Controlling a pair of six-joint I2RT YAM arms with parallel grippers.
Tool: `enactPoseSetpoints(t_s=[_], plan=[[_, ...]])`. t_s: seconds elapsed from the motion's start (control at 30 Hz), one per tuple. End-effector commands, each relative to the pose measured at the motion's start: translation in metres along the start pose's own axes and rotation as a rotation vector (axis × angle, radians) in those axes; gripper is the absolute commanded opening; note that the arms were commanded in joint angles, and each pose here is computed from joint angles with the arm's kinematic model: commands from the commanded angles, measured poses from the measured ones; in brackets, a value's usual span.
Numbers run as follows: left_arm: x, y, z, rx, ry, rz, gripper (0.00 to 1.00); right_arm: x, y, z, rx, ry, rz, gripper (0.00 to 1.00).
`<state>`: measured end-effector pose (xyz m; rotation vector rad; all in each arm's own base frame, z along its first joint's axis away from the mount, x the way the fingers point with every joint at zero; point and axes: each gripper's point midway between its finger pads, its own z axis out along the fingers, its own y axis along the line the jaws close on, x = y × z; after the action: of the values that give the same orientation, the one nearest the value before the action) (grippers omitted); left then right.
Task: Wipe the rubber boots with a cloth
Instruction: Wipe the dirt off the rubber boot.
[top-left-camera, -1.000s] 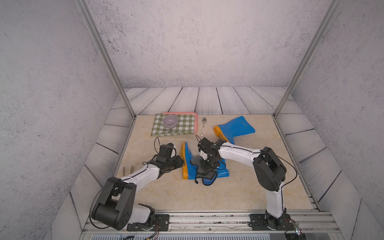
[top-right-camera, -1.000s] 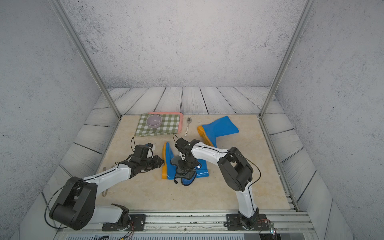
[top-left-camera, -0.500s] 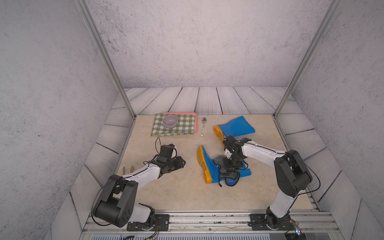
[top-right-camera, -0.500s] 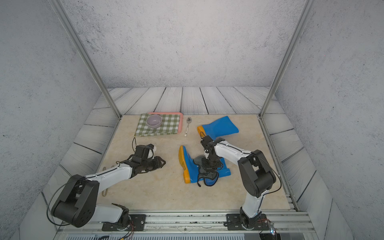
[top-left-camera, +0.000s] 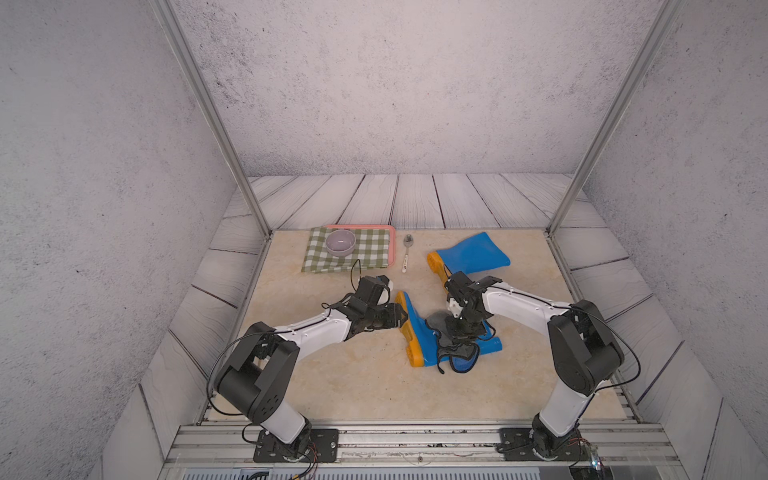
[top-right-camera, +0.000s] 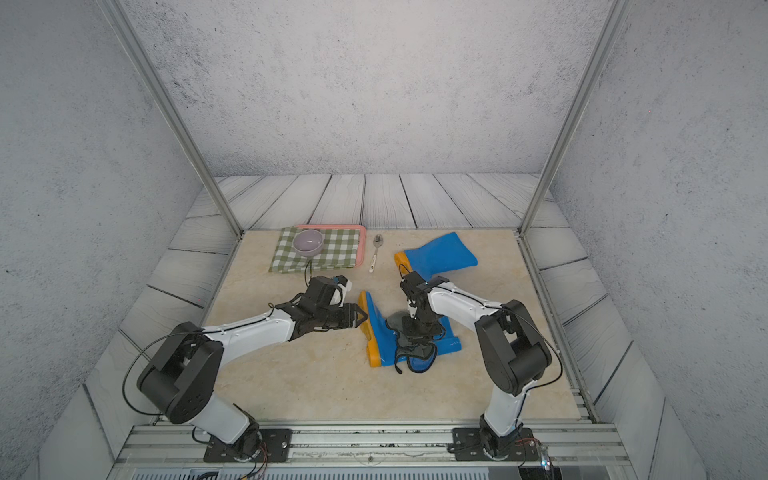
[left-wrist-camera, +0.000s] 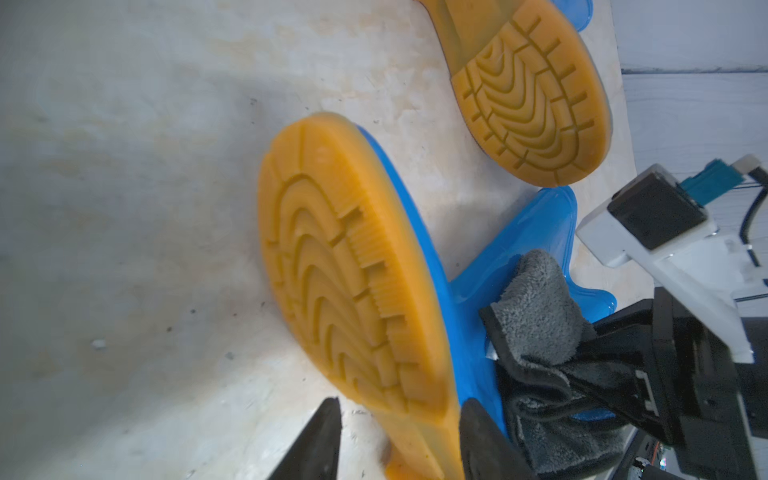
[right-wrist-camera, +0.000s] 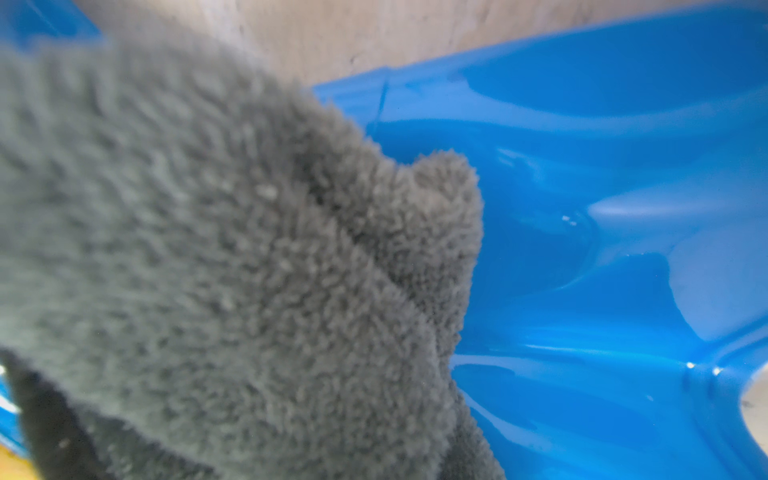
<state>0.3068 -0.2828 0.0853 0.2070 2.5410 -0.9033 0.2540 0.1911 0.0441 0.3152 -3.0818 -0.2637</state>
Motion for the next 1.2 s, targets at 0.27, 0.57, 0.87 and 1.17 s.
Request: enactPoseSetpoints(t_s=[0.27,0.57,0.87,1.17], plan=[[0.011,0.011,0.026,-0.105,0.098,0.017,0.44,-0.001,0.002,-0.008,-0.010,-0.025,-0.001,0.00],[0.007,0.046,0.026,-0.285,0.138,0.157,0.29,0.004,0.001,-0.032,-0.007,-0.061,-0.012,0.00],[0.008,0.056,0.027,-0.316,0.151,0.202,0.25,-0.002,0.031,-0.051,-0.076,-0.105,-0.038,0.00],[0.013,0.059,0.030,-0.312,0.158,0.186,0.25,0.000,0.017,-0.019,0.014,-0.043,-0.040,0.00]])
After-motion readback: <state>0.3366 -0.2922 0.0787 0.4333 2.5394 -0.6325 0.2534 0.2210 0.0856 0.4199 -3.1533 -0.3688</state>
